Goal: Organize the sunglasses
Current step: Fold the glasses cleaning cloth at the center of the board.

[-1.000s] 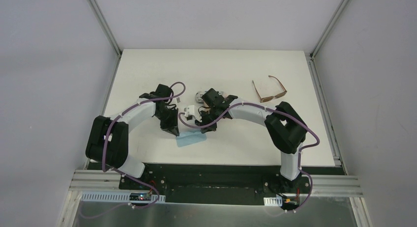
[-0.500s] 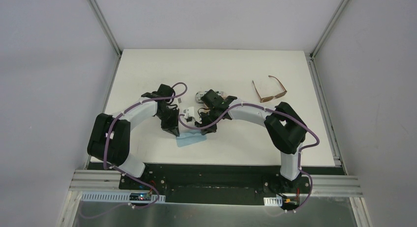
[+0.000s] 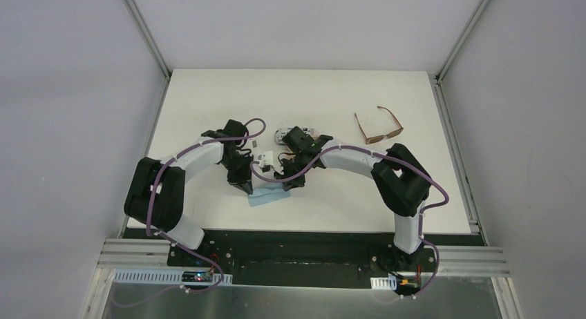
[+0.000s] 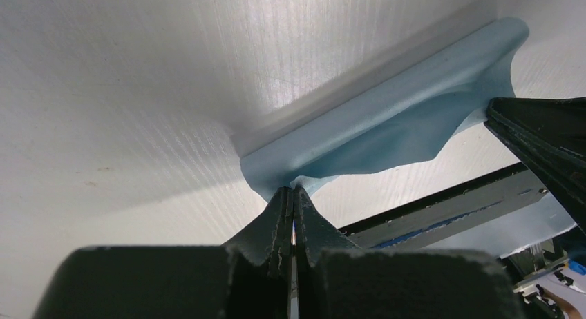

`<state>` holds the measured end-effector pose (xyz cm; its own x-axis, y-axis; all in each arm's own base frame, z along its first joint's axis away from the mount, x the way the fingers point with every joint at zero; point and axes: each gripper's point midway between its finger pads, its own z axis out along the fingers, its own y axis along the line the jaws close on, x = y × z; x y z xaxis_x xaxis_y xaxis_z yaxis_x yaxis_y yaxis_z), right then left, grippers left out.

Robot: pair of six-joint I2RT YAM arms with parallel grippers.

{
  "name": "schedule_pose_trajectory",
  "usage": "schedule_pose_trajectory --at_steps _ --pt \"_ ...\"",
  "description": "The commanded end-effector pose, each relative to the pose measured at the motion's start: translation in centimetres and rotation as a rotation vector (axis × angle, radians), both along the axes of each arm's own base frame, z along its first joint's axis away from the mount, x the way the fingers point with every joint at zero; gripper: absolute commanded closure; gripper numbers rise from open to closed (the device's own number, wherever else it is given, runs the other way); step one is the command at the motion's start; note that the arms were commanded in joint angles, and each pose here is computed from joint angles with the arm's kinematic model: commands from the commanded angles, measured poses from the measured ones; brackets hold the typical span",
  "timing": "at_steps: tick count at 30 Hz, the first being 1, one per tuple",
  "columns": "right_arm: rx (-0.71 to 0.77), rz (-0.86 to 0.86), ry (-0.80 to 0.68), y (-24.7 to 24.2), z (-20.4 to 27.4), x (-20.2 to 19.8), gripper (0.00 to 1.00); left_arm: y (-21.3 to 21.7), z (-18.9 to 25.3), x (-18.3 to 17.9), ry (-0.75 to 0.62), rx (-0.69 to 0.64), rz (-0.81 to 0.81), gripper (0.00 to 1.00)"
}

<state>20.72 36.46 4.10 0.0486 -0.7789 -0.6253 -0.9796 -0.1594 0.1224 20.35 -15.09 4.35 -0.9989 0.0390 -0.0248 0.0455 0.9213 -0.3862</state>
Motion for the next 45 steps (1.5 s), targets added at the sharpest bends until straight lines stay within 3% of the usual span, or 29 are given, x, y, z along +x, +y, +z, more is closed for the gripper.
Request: schedule_pose_trajectory --at_steps 1,26,38,45 --pt "0.034 0.038 0.012 0.7 0.7 -0.8 1.0 -0.3 0.5 0.7 -0.025 -0.001 -0.019 1.0" --pt "-0.004 0.047 0.005 0.6 -0.6 -0.8 1.0 -0.3 0.4 0.4 -0.013 0.008 -0.035 1.0" --pt "0.018 0.052 0.003 0.4 1.4 -1.2 0.81 0.0 3.7 1.7 -0.143 0.006 -0.035 0.61" --pt "0.086 0.016 0.009 0.2 4.3 0.5 0.76 1.2 4.9 3.8 -0.231 0.007 0.02 0.54"
